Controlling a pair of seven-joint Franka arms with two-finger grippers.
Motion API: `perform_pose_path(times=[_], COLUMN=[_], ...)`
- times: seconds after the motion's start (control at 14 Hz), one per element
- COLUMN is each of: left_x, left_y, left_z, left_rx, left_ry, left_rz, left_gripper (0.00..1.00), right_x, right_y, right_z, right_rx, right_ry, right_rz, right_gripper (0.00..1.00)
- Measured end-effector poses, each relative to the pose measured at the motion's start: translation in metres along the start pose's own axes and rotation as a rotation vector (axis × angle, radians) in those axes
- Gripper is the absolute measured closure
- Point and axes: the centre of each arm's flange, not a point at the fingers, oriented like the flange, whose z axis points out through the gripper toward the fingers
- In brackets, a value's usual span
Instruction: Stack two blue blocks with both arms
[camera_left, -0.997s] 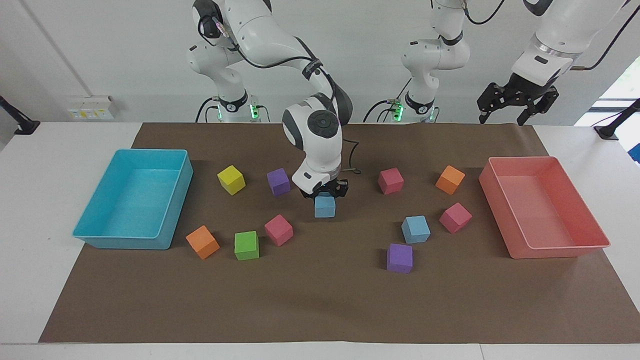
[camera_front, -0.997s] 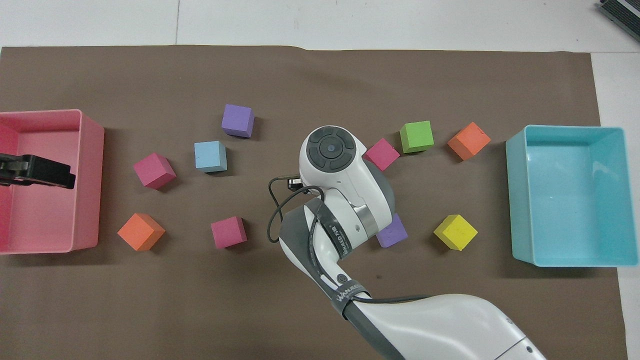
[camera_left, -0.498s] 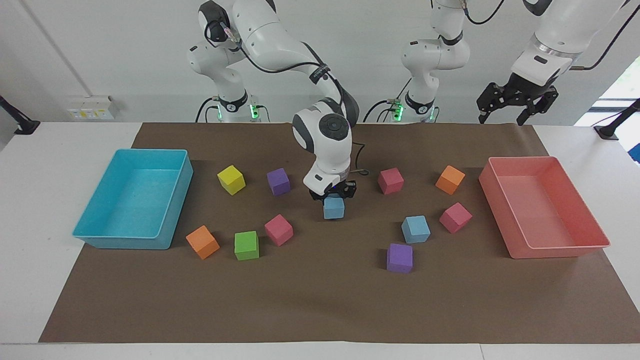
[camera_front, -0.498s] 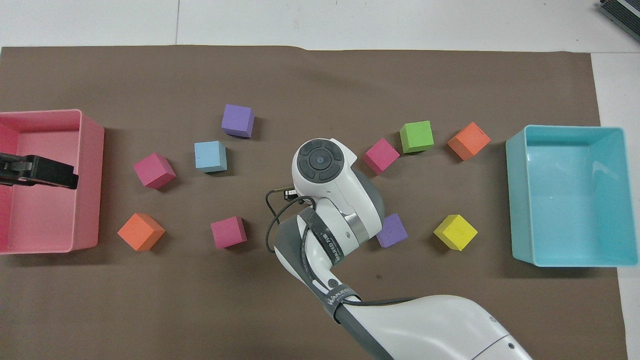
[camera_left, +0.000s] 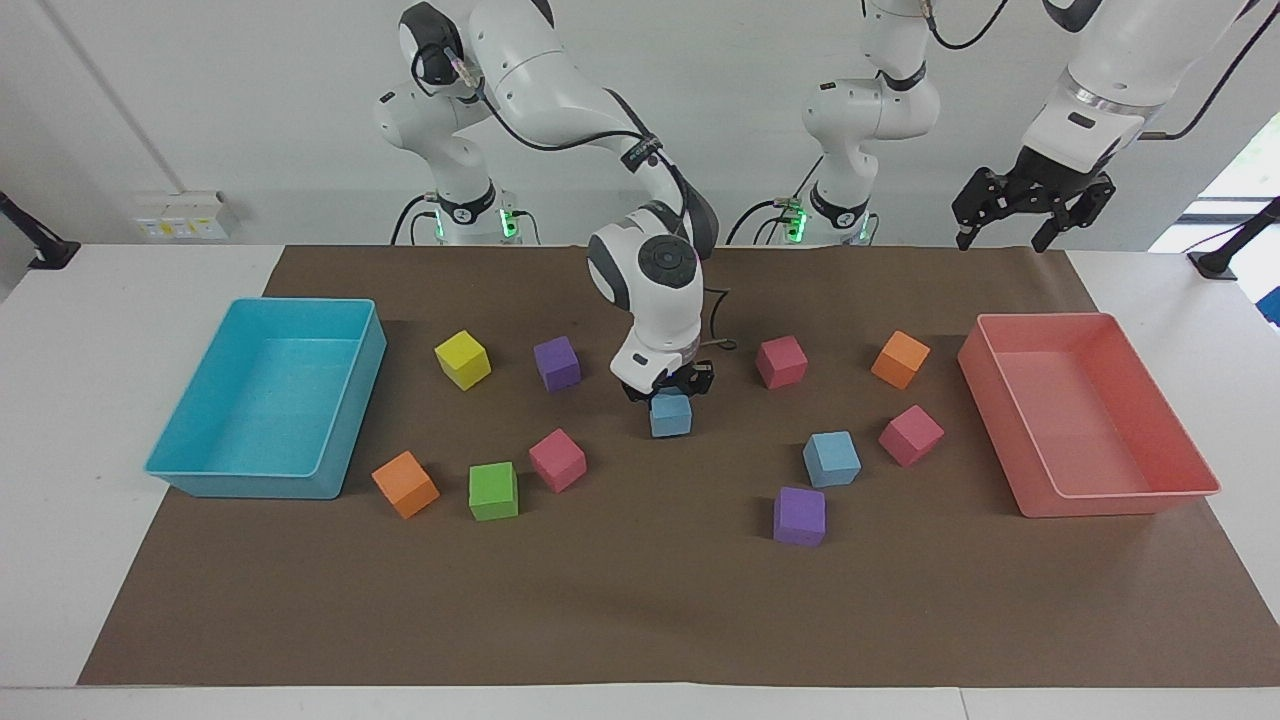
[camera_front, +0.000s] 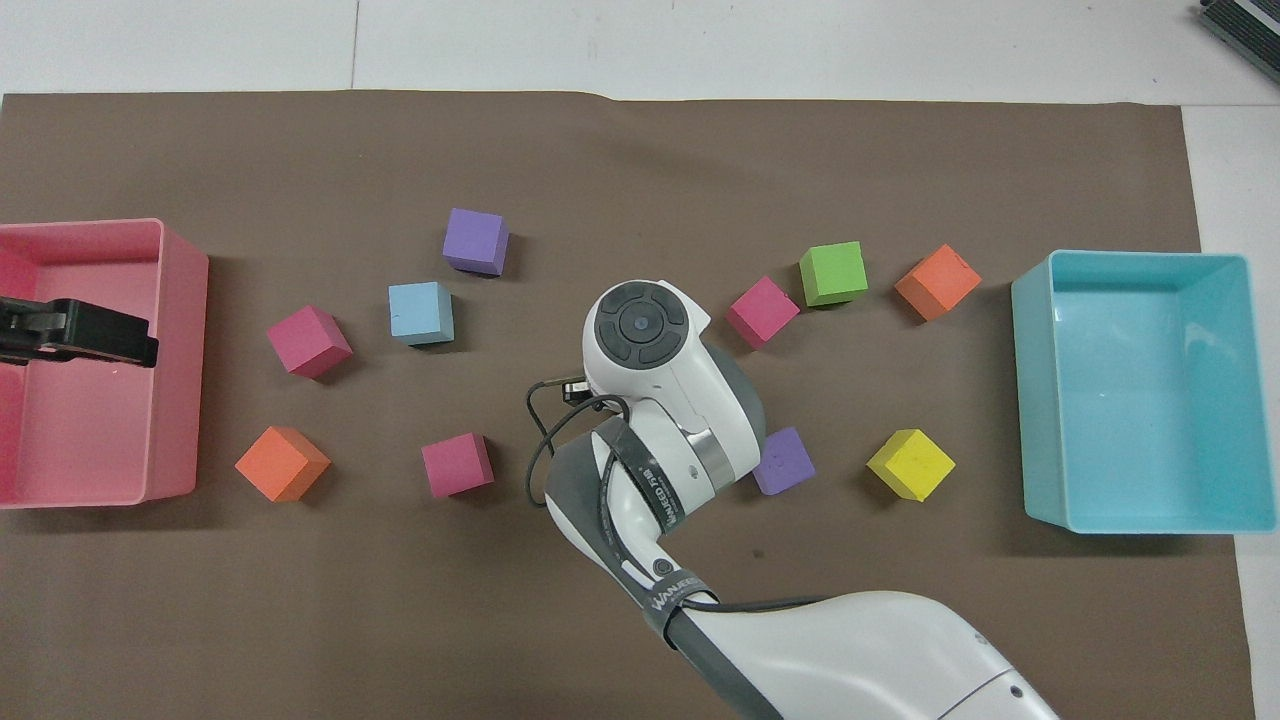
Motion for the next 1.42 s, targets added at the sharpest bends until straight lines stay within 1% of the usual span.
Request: perform_pose_path(times=[0.28, 0.43, 0.64, 0.71, 0.78, 0.85, 0.93, 1.07, 1.14, 1.28, 1.42], left_x=[0.014, 0.03, 0.057, 0.067, 0.076, 0.084, 0.091, 0.102, 0.107, 0.118, 0.128], left_y=[0.001, 0.001, 0.005, 0.007, 0.013, 0.019, 0.025, 0.036, 0.045, 0.068, 0.1], left_z=[0.006, 0.019, 0.048, 0.059, 0.07, 0.08, 0.088, 0.106, 0.116, 0.138, 0.17], left_rx=[-0.009, -0.011, -0.015, -0.017, -0.02, -0.022, -0.025, -0.029, -0.032, -0.032, -0.008], left_ry=[0.044, 0.066, 0.083, 0.091, 0.101, 0.113, 0.125, 0.129, 0.128, 0.138, 0.147], left_rz=[-0.006, -0.005, -0.007, -0.005, 0.001, 0.008, 0.012, 0.018, 0.016, -0.002, -0.026], left_gripper=[0.0, 0.0, 0.0, 0.0, 0.0, 0.0, 0.0, 0.0, 0.0, 0.0, 0.0], right_x=[-0.004, -0.005, -0.006, -0.006, -0.006, -0.005, -0.003, 0.003, 0.005, 0.008, 0.015], right_y=[-0.002, -0.001, 0.0, 0.0, 0.0, 0.0, 0.002, 0.009, 0.015, 0.027, 0.047], right_z=[0.01, 0.014, 0.016, 0.016, 0.015, 0.014, 0.009, -0.015, -0.031, -0.06, -0.085], right_rx=[0.0, -0.002, -0.003, -0.003, -0.003, -0.002, 0.003, 0.021, 0.031, 0.065, 0.111], right_ry=[0.004, 0.001, 0.0, -0.001, 0.0, 0.002, 0.01, 0.04, 0.056, 0.067, 0.076], right_rz=[-0.008, -0.009, -0.009, -0.009, -0.009, -0.008, -0.005, 0.008, 0.018, 0.05, 0.1], right_gripper=[0.46, 0.46, 0.46, 0.4, 0.4, 0.34, 0.25, 0.05, 0.0, 0.0, 0.0])
